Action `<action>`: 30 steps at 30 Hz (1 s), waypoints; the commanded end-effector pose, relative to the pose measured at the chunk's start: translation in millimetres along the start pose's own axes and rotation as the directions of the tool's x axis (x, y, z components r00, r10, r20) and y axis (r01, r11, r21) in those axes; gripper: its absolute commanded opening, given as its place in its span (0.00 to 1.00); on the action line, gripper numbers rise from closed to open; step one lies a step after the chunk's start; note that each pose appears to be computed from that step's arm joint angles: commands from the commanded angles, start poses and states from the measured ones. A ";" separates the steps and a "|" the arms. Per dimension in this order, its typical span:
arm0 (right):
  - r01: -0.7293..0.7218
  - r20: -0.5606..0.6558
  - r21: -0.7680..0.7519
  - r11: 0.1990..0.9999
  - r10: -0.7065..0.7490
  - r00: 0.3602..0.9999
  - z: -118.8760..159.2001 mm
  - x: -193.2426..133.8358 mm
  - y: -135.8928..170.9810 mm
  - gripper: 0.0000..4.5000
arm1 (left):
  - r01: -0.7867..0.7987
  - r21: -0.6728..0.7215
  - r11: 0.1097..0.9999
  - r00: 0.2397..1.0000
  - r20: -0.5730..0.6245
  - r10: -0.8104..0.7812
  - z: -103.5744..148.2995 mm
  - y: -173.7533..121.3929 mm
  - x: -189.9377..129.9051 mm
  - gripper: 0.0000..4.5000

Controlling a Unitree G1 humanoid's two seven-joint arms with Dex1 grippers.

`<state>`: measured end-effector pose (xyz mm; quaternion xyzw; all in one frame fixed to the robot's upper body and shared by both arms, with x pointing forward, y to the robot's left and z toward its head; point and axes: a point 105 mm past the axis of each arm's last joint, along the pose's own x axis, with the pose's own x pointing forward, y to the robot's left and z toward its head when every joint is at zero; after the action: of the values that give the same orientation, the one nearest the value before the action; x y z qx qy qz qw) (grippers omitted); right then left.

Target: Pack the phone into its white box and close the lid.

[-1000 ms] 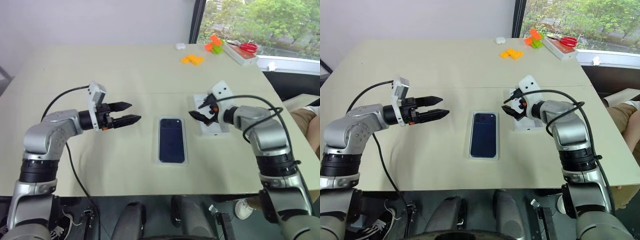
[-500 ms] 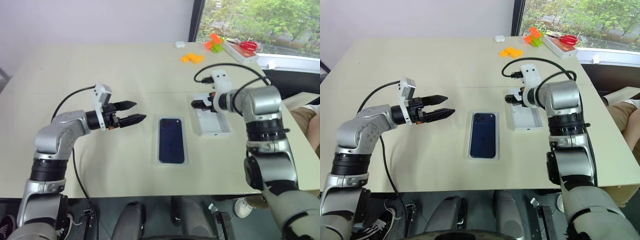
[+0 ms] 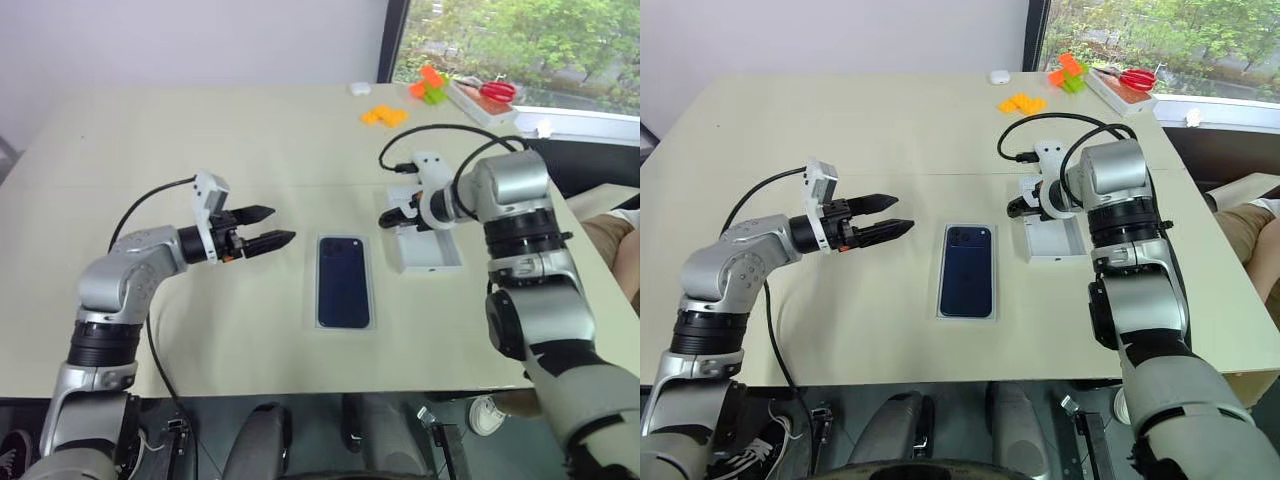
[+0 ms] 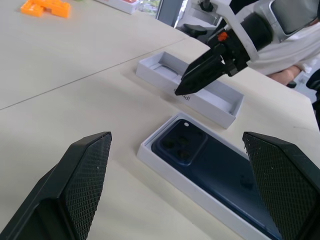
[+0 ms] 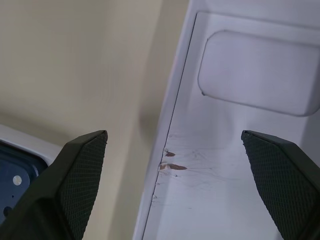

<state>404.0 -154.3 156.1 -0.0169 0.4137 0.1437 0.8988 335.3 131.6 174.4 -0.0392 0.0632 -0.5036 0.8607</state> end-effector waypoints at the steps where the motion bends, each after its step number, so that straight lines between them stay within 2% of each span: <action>1: 0.043 0.041 -0.015 0.999 -0.042 0.998 12.6 -7.6 0.2 1.00 | 0.009 0.055 0.998 0.999 0.030 -0.011 12.1 -4.1 1.8 0.98; 14: 0.051 0.005 -0.041 0.998 -0.051 0.999 6.7 -2.0 5.9 1.00 | -0.001 0.060 0.998 0.999 0.034 -0.001 6.9 -7.8 3.5 0.98; 19: 0.023 -0.057 -0.001 1.000 -0.023 0.998 -1.4 -1.9 9.1 1.00 | -0.006 0.055 0.998 1.000 0.026 0.005 4.9 -6.9 4.5 0.98; 29: 0.033 -0.071 0.025 0.999 -0.031 0.997 -5.0 1.8 6.8 1.00 | -0.010 0.054 0.998 1.000 0.029 0.008 4.8 -6.9 5.4 0.98; 30: 0.033 -0.070 0.025 0.999 -0.031 0.997 -5.2 2.3 6.8 0.95 | -0.010 0.056 0.998 1.000 0.030 0.008 5.0 -7.0 5.4 1.00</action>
<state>397.8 -150.0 144.6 -0.0209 0.4553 0.1199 0.8820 335.5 127.5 169.2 -0.0344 0.0610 -0.4934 0.8670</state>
